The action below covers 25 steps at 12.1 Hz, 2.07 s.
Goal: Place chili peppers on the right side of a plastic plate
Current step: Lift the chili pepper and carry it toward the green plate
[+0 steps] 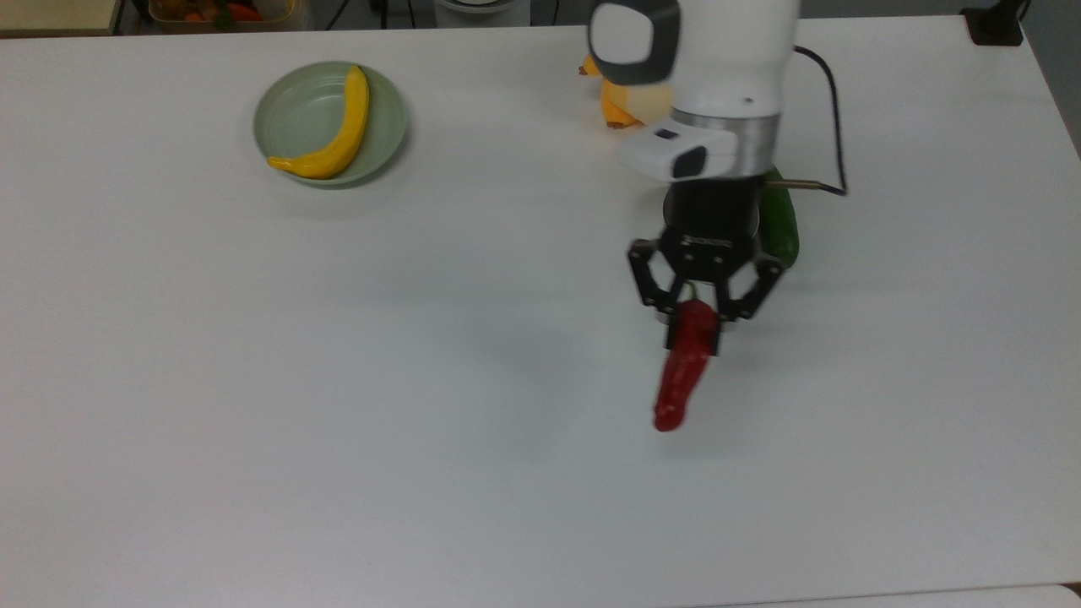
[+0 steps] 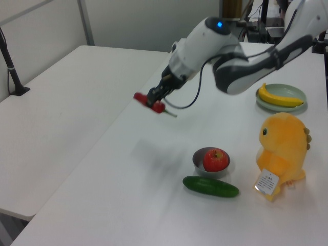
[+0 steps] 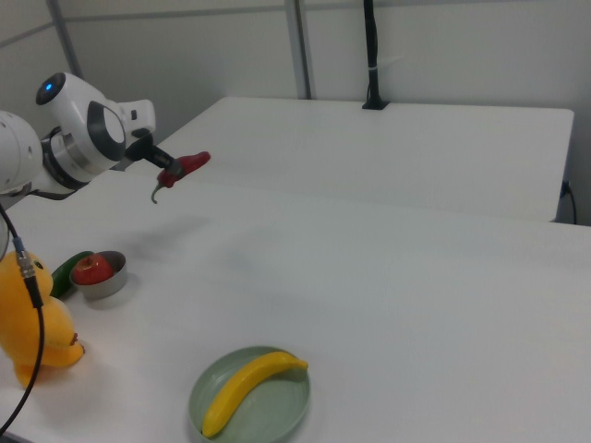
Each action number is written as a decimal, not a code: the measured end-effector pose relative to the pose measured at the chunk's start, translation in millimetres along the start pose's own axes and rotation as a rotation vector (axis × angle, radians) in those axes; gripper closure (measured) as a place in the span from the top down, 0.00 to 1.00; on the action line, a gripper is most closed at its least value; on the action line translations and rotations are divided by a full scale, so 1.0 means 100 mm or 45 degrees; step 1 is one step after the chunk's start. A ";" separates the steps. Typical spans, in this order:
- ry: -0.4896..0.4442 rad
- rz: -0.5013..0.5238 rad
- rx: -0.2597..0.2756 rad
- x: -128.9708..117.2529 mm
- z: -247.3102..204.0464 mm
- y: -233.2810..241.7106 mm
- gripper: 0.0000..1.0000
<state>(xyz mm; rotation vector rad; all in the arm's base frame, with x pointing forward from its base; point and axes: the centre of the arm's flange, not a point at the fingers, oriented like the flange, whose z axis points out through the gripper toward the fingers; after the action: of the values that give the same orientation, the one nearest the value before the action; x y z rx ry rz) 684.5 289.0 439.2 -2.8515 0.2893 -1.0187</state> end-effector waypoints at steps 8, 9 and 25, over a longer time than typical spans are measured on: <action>-0.485 -0.323 -0.160 0.13 -0.74 1.65 0.40; -0.526 -0.366 -0.168 0.25 -0.89 1.96 0.40; -0.864 -0.426 -0.117 -0.56 -1.52 5.64 0.40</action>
<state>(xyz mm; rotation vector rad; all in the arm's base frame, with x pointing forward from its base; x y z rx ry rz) 463.6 -255.0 433.8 -3.1725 -0.2102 -0.0138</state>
